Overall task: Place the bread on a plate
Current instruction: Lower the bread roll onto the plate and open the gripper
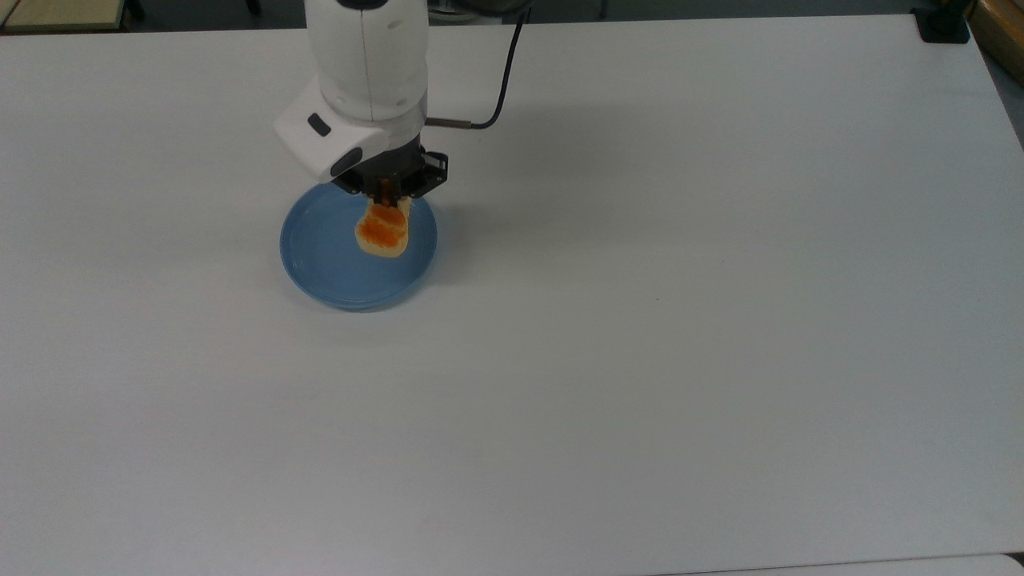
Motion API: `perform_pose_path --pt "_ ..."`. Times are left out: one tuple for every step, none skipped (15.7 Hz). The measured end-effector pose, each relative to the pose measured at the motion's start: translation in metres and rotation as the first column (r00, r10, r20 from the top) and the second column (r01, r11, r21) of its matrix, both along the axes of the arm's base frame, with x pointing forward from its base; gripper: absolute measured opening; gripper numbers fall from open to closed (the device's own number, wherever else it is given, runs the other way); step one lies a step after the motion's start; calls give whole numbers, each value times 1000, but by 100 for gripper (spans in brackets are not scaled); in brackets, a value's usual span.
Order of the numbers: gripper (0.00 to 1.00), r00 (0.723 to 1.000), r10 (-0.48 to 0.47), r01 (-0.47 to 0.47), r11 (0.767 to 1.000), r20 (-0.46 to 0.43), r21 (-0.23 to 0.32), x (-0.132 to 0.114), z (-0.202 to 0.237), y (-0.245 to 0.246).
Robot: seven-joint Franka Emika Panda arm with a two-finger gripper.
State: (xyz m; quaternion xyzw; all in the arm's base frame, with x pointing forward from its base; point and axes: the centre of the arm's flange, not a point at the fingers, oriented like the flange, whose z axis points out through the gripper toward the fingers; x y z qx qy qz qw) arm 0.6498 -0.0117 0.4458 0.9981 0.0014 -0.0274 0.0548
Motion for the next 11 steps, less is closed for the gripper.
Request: perform_pose_path --pt "14 1000 -6 6 1000 6 -1 0 -11 -6" --pt "14 1000 -9 9 1000 7 -3 0 -23 -11" --pt "14 1000 -9 9 1000 9 -3 -2 -37 -15" --pt "14 1000 -8 8 1000 14 -2 -3 -52 -18" --pt "14 1000 -11 11 1000 15 -1 -4 -67 -22" --pt "14 1000 -16 16 1000 8 -2 -6 -80 -26" --pt "14 1000 -17 17 1000 -1 -3 -7 -89 -31" --pt "14 1000 -16 16 1000 -10 -3 -8 -96 -34" --pt "14 1000 -13 13 1000 -18 -2 -9 -100 -35" --pt "14 1000 -7 7 1000 -23 -2 -10 -103 -35" --pt "15 1000 -2 2 1000 -26 -1 -10 -105 -35"
